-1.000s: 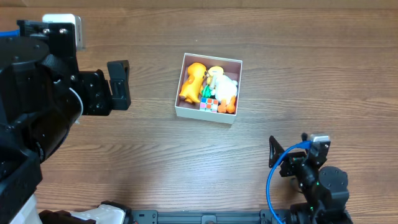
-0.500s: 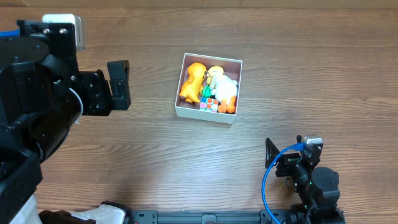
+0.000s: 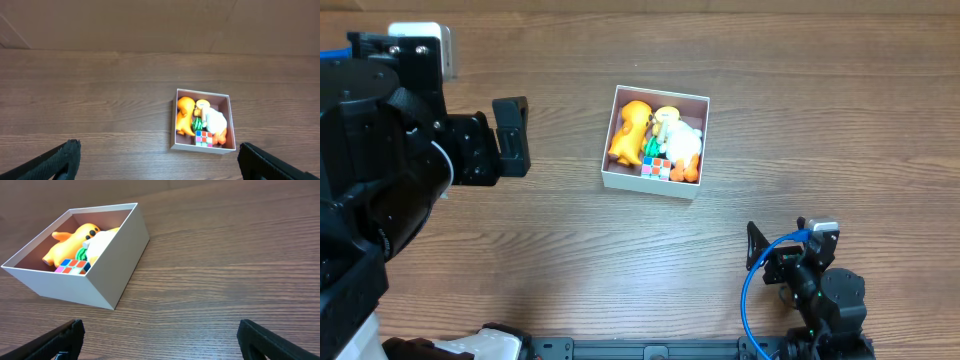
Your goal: Pack container
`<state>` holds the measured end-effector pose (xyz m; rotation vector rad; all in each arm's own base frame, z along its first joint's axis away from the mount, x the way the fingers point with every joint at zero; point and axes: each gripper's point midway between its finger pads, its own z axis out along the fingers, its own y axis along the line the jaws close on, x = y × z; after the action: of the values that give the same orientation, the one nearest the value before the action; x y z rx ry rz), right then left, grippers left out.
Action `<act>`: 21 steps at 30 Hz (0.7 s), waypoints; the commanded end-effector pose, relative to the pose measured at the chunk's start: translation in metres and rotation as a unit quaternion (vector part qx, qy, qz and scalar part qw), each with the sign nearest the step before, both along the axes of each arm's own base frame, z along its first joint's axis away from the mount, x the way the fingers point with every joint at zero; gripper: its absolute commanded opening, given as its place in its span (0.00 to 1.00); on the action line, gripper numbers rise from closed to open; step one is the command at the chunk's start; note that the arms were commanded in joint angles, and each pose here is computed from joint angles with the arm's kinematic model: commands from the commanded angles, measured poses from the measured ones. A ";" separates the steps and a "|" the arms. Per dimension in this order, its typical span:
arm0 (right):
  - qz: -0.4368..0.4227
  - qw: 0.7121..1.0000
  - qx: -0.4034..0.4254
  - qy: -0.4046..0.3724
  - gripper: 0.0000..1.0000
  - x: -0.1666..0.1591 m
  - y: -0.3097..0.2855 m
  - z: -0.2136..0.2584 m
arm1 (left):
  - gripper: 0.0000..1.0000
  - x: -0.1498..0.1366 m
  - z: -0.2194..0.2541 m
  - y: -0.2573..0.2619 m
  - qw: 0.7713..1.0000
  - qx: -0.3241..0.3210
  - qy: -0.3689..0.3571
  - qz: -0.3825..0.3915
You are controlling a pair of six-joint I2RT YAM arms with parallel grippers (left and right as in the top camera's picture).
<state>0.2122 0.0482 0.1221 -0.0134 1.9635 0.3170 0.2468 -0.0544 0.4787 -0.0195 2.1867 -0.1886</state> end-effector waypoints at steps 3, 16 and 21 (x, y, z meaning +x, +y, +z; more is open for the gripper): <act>0.001 1.000 0.001 -0.002 1.00 0.001 0.000 -0.002 | 1.00 0.003 0.000 0.004 1.000 0.009 -0.002 0.007; 0.001 1.000 0.001 -0.002 1.00 0.001 0.000 -0.002 | 1.00 0.015 -0.040 0.054 0.993 -0.013 -0.084 0.078; 0.001 1.000 0.001 -0.002 1.00 0.001 0.000 -0.002 | 1.00 0.004 -0.116 0.063 0.987 0.000 -0.133 0.087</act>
<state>0.2128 0.0484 0.1231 -0.0140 1.9574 0.3179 0.2638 0.0095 0.4062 -0.2291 1.9449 -0.1005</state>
